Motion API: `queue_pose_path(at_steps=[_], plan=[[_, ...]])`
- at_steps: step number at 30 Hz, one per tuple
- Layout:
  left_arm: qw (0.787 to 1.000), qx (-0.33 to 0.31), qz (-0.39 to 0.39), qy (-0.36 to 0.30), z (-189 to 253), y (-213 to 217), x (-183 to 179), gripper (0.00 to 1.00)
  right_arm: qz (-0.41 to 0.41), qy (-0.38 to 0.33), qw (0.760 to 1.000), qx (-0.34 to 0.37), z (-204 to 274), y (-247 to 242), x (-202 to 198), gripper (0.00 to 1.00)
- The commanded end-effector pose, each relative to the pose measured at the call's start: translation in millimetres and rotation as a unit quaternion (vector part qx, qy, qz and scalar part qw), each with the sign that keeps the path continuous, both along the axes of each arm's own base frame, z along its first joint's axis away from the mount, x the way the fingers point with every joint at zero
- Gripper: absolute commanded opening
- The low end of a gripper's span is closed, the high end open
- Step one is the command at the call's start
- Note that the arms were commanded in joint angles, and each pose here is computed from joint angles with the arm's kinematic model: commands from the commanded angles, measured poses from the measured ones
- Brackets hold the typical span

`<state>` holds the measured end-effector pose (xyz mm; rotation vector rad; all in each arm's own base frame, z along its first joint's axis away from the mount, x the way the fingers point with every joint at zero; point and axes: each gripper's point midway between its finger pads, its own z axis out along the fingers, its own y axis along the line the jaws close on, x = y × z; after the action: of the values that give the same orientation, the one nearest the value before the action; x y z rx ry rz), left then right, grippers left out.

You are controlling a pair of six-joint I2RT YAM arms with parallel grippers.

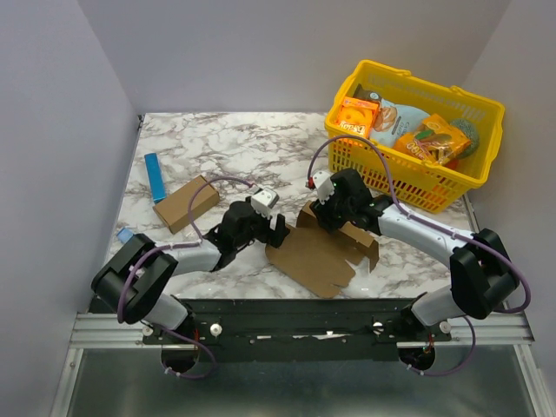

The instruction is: Fold the paper box

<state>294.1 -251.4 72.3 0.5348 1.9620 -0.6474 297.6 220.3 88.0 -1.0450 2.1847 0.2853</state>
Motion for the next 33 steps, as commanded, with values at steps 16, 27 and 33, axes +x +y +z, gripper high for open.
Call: queue_pose_path(at_steps=[16,27,33], plan=[[0.986,-0.007,0.072,-0.149,10,-54,53,0.85,0.011,0.012,1.000,0.006,-4,2,-10,0.54],[0.984,-0.024,0.076,-0.161,7,-67,56,0.75,0.013,0.016,1.000,0.007,-7,3,-11,0.54],[0.983,-0.030,0.074,-0.165,7,-75,60,0.68,0.015,0.019,1.000,0.008,-8,3,-12,0.52]])
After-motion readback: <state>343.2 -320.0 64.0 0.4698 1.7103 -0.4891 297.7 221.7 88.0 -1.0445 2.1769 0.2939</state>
